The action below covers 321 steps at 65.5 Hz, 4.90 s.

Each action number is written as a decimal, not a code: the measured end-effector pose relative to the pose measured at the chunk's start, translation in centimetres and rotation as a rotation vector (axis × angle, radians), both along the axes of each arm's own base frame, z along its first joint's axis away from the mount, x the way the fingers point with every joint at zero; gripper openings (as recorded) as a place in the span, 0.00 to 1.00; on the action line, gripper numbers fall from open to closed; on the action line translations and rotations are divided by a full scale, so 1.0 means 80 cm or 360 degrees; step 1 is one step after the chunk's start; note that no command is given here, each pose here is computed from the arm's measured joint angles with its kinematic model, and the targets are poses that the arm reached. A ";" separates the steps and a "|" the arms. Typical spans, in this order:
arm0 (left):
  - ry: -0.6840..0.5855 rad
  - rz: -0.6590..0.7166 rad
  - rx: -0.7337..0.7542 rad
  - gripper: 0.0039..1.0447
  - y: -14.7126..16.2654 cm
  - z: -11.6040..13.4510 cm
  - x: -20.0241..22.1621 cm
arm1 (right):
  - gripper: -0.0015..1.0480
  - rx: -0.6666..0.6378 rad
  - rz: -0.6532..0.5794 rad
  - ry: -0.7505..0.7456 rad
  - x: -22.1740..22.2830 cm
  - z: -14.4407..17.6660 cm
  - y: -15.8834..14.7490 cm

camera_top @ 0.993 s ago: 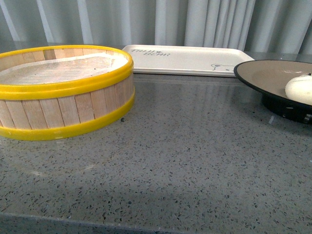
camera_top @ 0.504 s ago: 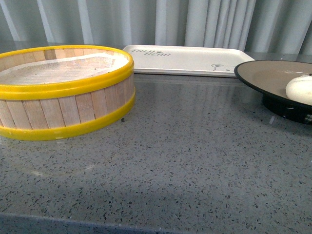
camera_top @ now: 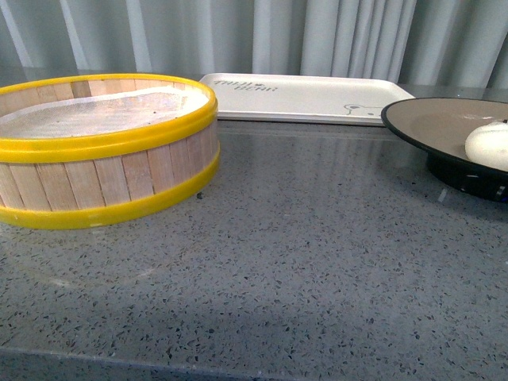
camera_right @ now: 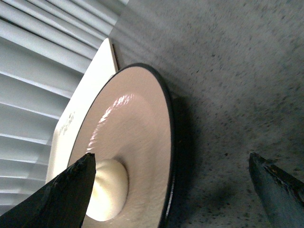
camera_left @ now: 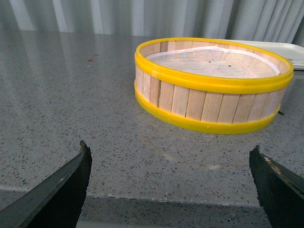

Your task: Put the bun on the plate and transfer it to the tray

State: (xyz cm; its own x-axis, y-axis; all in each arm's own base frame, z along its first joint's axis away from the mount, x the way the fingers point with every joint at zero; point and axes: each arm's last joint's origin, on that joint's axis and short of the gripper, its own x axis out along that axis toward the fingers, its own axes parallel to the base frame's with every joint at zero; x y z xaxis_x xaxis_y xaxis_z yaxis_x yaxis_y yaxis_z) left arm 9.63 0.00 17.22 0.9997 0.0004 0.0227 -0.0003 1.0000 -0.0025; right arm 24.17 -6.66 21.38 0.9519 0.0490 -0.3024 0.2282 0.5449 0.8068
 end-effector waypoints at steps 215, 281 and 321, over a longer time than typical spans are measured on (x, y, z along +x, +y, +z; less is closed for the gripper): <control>0.0000 0.0000 0.0000 0.94 0.000 0.000 0.000 | 0.10 0.0385 0.0484 0.0101 0.338 0.016 0.055; -0.0001 0.0000 0.0000 0.94 0.000 0.000 0.000 | 0.92 0.0478 0.0396 -0.0033 0.270 0.045 0.020; 0.0000 0.0000 0.0000 0.94 0.000 0.000 0.000 | 0.92 -0.1324 -0.0637 -0.0158 -0.096 0.075 -0.016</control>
